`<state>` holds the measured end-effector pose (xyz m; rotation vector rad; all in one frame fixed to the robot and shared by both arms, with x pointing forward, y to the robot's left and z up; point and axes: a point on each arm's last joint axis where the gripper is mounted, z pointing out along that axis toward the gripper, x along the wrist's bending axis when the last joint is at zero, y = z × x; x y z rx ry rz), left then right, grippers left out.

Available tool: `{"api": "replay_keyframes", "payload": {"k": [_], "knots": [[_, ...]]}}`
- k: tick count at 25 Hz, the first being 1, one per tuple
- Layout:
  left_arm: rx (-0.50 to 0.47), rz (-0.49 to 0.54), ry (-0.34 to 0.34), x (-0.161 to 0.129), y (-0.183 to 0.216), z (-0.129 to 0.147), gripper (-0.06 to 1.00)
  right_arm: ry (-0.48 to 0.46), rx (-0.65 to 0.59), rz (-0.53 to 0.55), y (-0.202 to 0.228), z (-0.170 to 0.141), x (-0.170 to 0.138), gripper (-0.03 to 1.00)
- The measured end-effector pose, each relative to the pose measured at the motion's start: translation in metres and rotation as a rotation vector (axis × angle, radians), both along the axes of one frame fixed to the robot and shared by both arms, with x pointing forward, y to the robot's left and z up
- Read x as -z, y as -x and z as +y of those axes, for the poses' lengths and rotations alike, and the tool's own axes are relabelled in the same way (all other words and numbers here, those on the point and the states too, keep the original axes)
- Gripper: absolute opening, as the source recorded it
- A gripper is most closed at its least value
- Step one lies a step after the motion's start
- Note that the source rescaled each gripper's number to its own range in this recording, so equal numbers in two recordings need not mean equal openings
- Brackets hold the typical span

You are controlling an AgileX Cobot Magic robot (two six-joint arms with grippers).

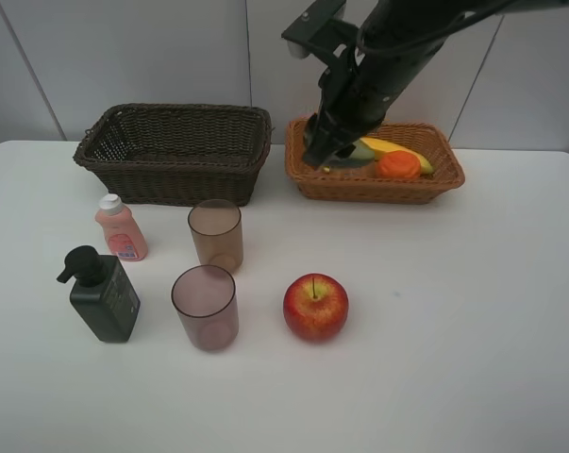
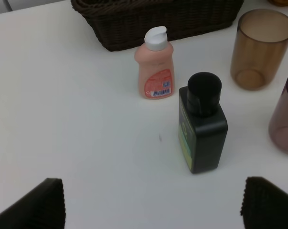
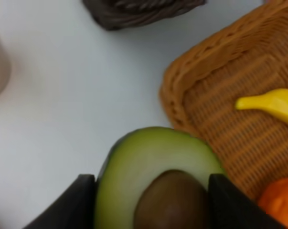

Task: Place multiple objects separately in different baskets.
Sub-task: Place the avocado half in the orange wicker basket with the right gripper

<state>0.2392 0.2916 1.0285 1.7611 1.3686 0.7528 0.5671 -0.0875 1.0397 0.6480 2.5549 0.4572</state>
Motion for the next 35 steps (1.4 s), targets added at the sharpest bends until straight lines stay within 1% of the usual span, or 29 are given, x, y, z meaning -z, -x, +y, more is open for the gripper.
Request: {"api": "replay_keyframes", "payload": {"k": [5,9,13,16,22,27,30,35], "knots": [[0.000,0.000,0.000,0.000,0.000,0.000,0.98,-0.051,0.032,-0.019,-0.020,-0.020,-0.014,0.25],[0.000,0.000,0.000,0.000,0.000,0.000,0.98,-0.068,0.041,-0.048,-0.039,-0.036,-0.013,0.25],[0.000,0.000,0.000,0.000,0.000,0.000,0.98,-0.081,0.032,-0.099,-0.059,-0.047,-0.001,0.25],[0.000,0.000,0.000,0.000,0.000,0.000,0.98,-0.097,0.055,-0.125,-0.073,-0.056,0.012,0.25],[0.000,0.000,0.000,0.000,0.000,0.000,0.98,-0.099,0.093,-0.128,-0.097,-0.067,0.049,0.25],[0.000,0.000,0.000,0.000,0.000,0.000,0.98,-0.099,0.100,-0.129,-0.107,-0.067,0.076,0.25],[0.000,0.000,0.000,0.000,0.000,0.000,0.98,-0.101,0.102,-0.138,-0.109,-0.067,0.079,0.25],[0.000,0.000,0.000,0.000,0.000,0.000,0.98,-0.114,0.102,-0.176,-0.112,-0.067,0.077,0.25]]}}
